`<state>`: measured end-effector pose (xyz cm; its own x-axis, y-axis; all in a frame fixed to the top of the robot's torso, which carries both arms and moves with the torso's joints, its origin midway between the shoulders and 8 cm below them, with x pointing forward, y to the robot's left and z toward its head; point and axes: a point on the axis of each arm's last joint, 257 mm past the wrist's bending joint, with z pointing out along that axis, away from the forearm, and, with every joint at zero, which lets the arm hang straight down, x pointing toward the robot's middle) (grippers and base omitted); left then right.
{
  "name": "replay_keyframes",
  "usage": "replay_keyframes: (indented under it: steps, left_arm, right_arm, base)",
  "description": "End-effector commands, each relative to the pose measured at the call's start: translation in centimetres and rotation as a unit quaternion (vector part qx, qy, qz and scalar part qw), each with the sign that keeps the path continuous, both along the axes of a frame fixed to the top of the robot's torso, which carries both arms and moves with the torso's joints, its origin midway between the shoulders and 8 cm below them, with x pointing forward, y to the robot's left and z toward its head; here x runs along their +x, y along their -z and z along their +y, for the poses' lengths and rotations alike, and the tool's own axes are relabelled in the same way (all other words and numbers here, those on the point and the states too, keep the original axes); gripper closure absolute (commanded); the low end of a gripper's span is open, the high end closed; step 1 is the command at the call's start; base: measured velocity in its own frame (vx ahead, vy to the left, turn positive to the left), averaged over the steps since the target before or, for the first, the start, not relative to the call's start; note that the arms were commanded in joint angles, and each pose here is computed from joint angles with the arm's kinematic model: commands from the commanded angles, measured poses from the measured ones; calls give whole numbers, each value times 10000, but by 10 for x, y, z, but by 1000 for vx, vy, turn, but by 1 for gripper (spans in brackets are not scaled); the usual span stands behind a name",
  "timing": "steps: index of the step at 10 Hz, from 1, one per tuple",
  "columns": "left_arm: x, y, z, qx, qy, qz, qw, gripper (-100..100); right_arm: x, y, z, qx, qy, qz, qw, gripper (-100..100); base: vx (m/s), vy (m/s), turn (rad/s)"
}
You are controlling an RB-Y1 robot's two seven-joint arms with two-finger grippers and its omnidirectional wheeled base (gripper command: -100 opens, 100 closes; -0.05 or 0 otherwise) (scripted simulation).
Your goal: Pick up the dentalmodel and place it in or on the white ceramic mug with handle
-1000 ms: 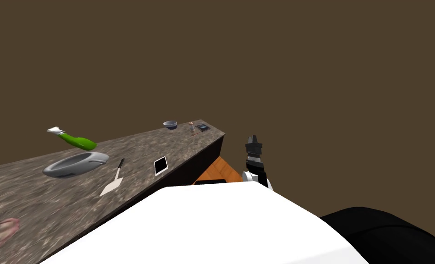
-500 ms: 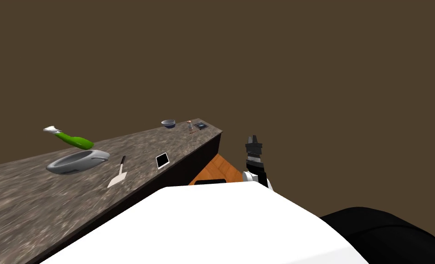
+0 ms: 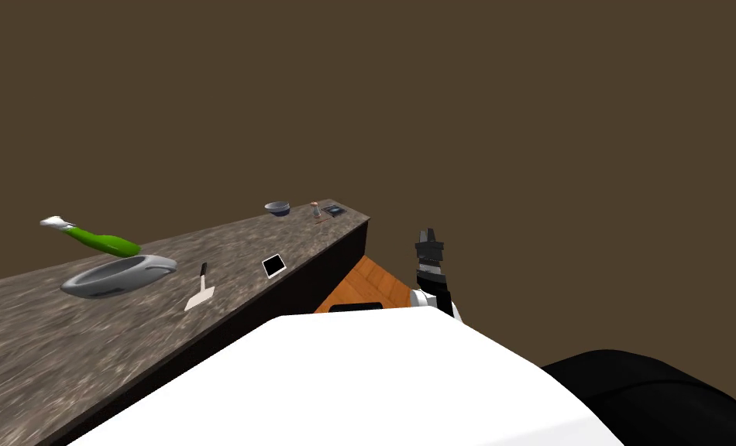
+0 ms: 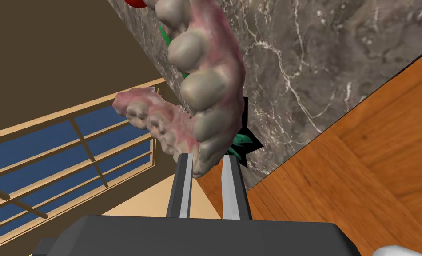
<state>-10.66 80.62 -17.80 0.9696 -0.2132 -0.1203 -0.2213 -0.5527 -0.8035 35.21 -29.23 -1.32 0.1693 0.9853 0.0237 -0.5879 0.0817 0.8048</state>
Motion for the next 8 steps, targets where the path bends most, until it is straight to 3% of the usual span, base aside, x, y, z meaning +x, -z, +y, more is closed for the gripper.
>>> replay_keyframes:
  steps: [1, 8]
  left_arm:
    - [-10, -12, 3, 15, -233, -174, 9996, 100]
    - [-43, -45, 13, -91, -1000, -590, 9932, 100]
  right_arm:
    - [0, 0, 0, 0, 0, 0, 10000, 0]
    - [0, 0, 0, -1, 1, 1, 10000, 0]
  base:
    - [-133, 14, -172]
    - [-79, 37, -219]
